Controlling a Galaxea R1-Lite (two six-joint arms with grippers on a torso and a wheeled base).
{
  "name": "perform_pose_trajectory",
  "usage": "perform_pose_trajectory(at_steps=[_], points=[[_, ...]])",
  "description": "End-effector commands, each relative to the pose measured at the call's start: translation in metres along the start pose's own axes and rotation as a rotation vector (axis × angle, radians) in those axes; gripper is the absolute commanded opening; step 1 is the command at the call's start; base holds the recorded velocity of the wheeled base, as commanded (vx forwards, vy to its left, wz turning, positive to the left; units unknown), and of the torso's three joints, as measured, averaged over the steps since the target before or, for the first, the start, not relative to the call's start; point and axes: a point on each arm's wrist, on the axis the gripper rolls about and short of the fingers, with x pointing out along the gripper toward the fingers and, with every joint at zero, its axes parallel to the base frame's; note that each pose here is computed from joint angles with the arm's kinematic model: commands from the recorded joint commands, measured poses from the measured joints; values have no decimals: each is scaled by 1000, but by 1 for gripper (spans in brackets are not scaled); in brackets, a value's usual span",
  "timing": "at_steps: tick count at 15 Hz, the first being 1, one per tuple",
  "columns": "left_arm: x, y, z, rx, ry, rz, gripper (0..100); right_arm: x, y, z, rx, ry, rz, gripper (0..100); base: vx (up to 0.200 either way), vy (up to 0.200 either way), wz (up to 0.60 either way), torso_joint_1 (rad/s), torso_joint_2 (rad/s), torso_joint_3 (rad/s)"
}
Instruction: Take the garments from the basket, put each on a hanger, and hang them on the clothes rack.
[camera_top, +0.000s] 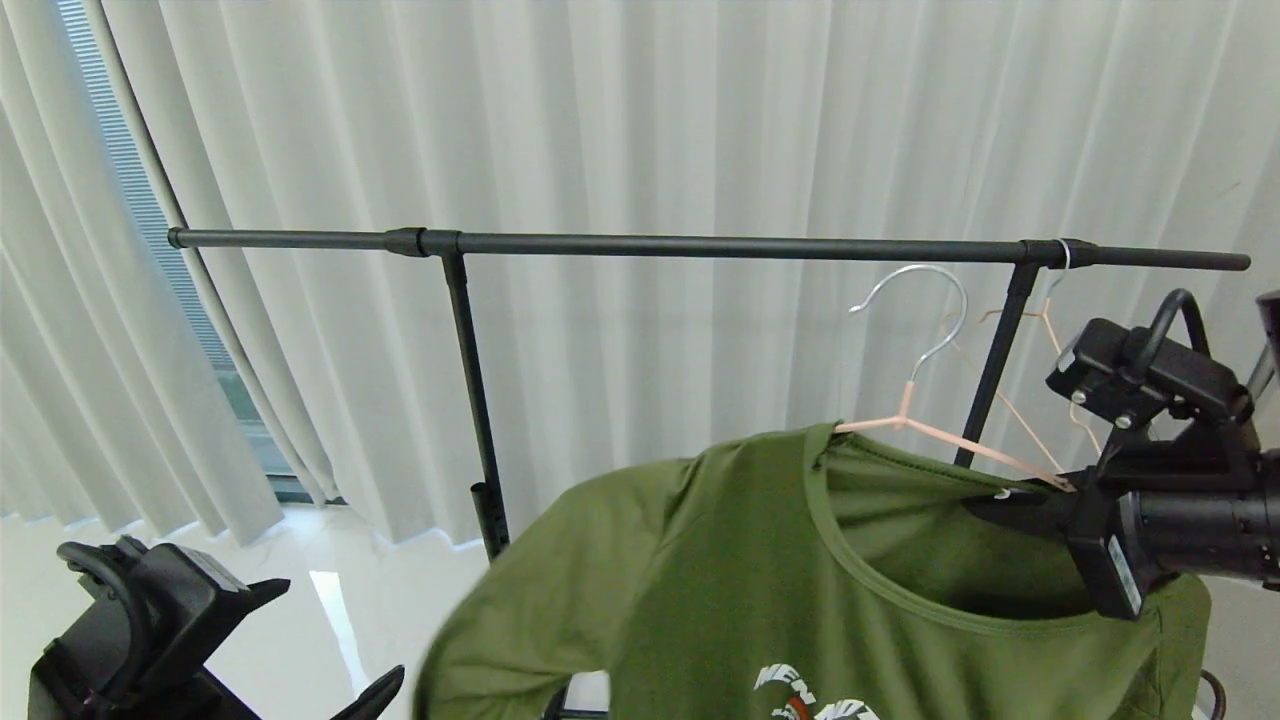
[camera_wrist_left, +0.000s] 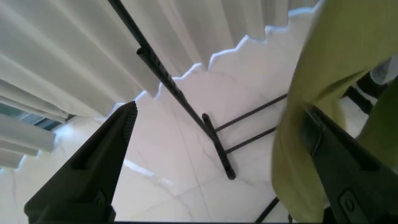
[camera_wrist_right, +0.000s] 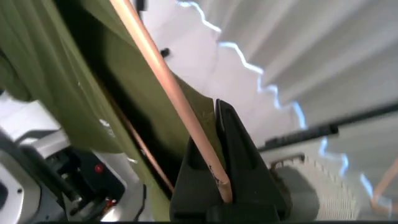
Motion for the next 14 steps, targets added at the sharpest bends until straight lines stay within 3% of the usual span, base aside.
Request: perform_pose_trajectory(at_steps=[1, 4, 6, 8, 12, 14], points=[[-1, 1, 4, -7, -24, 9, 100, 3, -15, 11, 60, 30, -65, 0, 0, 0, 0, 0, 0, 0], [-1, 3, 10, -11, -62, 20, 100, 0, -36, 22, 136, 77, -165, 0, 0, 0, 0, 0, 0, 0], [-1, 6, 18, -8, -86, 41, 100, -1, -43, 26, 157, 164, -265, 0, 0, 0, 0, 0, 0, 0], [-1, 9, 26, -7, -106, 69, 100, 9, -49, 30, 213, 184, -323, 0, 0, 0, 0, 0, 0, 0], [2, 10, 27, -15, -82, 103, 100, 29, -63, 48, 284, 173, -430, 0, 0, 0, 0, 0, 0, 0], [5, 10, 27, -13, -66, 110, 100, 35, -67, 52, 295, 174, -448, 0, 200, 0, 0, -2, 5, 2]])
